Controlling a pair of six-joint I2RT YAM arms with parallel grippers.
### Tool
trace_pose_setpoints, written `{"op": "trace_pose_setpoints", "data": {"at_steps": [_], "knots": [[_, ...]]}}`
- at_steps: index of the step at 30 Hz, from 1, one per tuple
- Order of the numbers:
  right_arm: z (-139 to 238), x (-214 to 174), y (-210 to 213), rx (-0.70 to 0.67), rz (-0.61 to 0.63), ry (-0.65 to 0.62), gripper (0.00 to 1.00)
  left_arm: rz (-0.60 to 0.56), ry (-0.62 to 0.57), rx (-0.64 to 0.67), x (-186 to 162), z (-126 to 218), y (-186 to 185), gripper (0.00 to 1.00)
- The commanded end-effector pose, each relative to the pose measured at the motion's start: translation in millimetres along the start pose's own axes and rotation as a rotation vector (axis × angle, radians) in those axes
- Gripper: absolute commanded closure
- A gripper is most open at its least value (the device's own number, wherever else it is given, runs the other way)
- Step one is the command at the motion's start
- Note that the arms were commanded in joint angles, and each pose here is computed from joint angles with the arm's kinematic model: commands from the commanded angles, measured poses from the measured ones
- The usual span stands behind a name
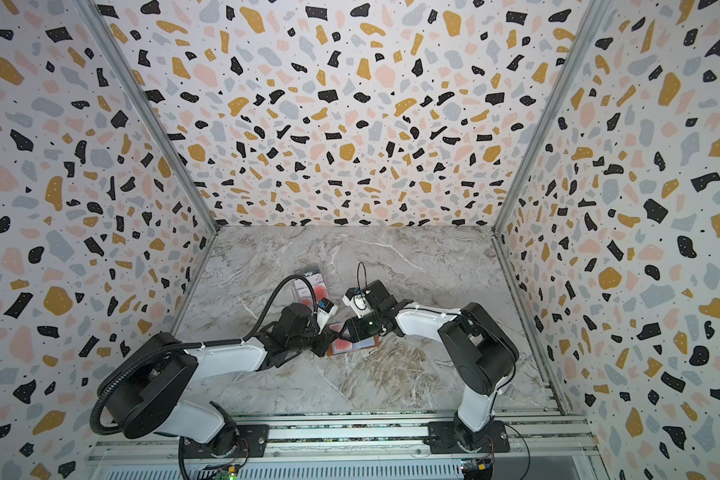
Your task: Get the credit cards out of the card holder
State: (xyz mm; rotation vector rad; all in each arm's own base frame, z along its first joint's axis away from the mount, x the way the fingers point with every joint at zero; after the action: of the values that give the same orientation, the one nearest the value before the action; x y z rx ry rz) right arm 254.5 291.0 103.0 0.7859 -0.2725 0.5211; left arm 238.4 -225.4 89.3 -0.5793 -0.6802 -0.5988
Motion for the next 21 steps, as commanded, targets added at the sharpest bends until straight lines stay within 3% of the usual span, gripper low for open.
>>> {"op": "trace_pose_setpoints", "data": {"at_steps": [1,21], "knots": [[-1,2,-1,0.025,-0.015,0.001,0.51,-0.034,-0.029,-0.013,7,-5,-3,0.99],[-10,-5,-11,0.089,-0.072,0.060,0.55,0.013,0.042,0.052,-24,-10,9,1.00]]}}
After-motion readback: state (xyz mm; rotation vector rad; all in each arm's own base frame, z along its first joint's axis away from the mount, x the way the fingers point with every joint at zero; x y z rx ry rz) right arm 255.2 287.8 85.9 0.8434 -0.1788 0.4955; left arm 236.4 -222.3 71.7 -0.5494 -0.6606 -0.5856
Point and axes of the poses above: each gripper's point midway between its finger pads, its own z axis back along the fingers, its own y axis along the line the jaws close on, x = y × z, the point moved 6 cm from there along z, back along the fingers, and after that the axes turned 2 degrees about -z, right-handed, at the moved point
